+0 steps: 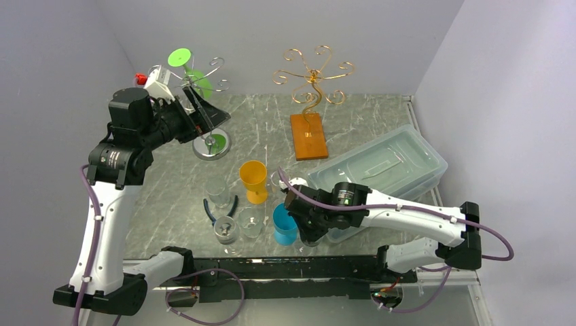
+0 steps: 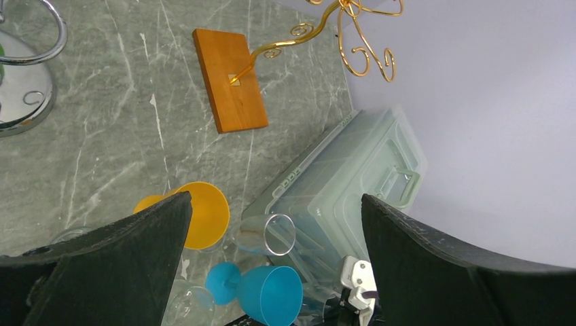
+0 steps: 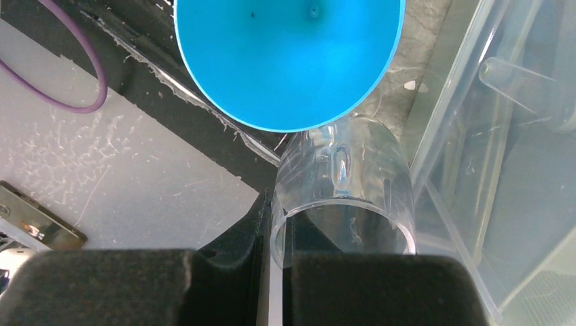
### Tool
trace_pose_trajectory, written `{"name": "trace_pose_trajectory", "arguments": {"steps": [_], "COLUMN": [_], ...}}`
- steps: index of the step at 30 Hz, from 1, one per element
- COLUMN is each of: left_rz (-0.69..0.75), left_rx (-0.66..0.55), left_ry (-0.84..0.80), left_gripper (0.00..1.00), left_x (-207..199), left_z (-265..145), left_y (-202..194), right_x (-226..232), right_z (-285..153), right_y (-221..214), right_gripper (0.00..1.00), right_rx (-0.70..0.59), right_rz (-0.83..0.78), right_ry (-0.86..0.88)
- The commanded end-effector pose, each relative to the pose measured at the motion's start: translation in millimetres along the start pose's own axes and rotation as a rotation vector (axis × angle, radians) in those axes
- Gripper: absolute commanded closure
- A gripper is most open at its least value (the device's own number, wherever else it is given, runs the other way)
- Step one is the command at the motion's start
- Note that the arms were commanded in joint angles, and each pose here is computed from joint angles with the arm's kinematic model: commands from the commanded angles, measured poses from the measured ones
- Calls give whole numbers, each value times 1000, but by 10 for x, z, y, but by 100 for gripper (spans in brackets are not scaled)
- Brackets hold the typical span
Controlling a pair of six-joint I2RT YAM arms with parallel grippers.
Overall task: Take the wine glass off the wine glass rack
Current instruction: Move the distractor to the center of the board.
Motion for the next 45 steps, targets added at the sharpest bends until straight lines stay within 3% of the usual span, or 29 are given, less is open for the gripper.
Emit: {"name": "trace_pose_trajectory", "arguments": {"steps": [1, 28, 45], "left_rz": [30, 19, 25], "left_rx": [-48, -38, -35], "left_ry": [-29, -40, -29], "left_gripper": [1, 0, 1], "left_x": [-47, -55, -24], "left_z": [-38, -11, -9], "left_y": [45, 47, 26], "right_x": [25, -569, -391], "right_z": [57, 76, 93], "right_y": [62, -83, 12], "right_gripper": [100, 100, 100], "right_rx": [-47, -51, -43], "right_rz": [-1, 106, 74], "right_ry": [-22, -210, -89]}}
Point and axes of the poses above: each gripper's point midway between its finger pads, its own z axis out along the fingers, its own x axis along the line the jaws close on, y = z × x, the point moved 9 cm from there along -z, back along the fingers, and after that the axes turned 4 degrees about -z, right-handed, at the moved point
